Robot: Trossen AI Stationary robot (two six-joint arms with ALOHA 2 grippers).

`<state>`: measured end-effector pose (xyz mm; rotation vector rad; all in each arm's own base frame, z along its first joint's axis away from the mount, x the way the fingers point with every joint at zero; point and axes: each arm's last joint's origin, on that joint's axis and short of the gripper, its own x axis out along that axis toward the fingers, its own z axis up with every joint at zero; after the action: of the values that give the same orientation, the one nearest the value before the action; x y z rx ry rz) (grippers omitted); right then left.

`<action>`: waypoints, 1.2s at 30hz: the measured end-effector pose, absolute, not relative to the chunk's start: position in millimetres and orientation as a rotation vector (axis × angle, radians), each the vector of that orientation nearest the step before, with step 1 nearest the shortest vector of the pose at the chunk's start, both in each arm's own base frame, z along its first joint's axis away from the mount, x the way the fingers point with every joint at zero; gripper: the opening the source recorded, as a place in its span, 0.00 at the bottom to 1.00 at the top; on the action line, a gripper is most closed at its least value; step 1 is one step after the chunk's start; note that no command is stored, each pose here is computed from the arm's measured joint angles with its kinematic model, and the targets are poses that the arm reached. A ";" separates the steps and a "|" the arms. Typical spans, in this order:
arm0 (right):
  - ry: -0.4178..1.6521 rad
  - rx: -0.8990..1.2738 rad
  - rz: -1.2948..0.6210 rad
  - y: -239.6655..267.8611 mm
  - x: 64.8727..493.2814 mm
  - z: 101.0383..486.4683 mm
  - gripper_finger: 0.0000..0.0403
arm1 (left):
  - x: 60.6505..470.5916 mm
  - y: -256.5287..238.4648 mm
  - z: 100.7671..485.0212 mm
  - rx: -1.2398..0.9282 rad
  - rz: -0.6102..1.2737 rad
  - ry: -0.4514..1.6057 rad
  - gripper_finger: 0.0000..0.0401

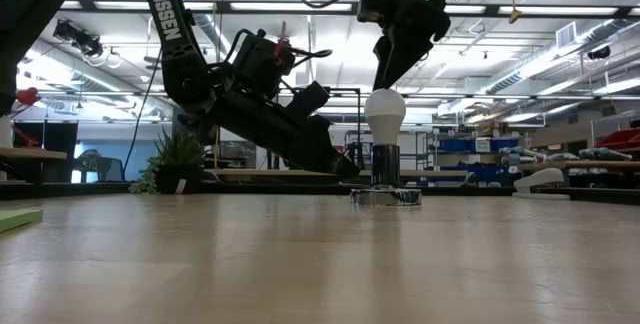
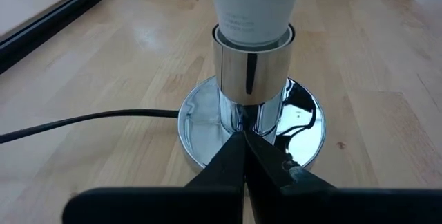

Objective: Screw lightbulb
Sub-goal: Insert the lightbulb into the lamp

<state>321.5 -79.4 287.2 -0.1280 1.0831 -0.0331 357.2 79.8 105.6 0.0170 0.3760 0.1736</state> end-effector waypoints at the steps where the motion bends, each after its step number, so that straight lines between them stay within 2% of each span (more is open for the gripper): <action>1: 1.089 -0.129 -0.031 -79.3 321.1 286.8 0.81 | 357.2 79.8 105.7 0.017 0.174 0.376 0.03; 6: 1.102 -0.146 -0.015 -79.5 323.0 283.1 0.80 | 357.2 79.8 105.7 0.017 0.174 0.376 0.03; 16: 1.154 -0.086 -0.047 -82.6 334.6 264.1 0.72 | 357.1 79.8 105.4 0.017 0.174 0.378 0.03; 19: 1.152 -0.006 -0.106 -83.0 334.4 263.9 0.71 | 357.0 79.8 105.1 0.016 0.173 0.383 0.03; 27: 1.142 0.280 -0.415 -77.3 333.0 262.8 0.71 | 356.8 79.9 104.6 -0.005 0.181 0.384 0.03; 36: 1.126 0.174 -0.421 -60.3 339.2 265.6 0.71 | 359.5 76.0 109.2 -0.045 0.160 0.333 0.03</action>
<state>339.2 -60.3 265.6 0.1739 1.1262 -0.4211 359.5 76.0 109.2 -0.0452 0.3332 0.1604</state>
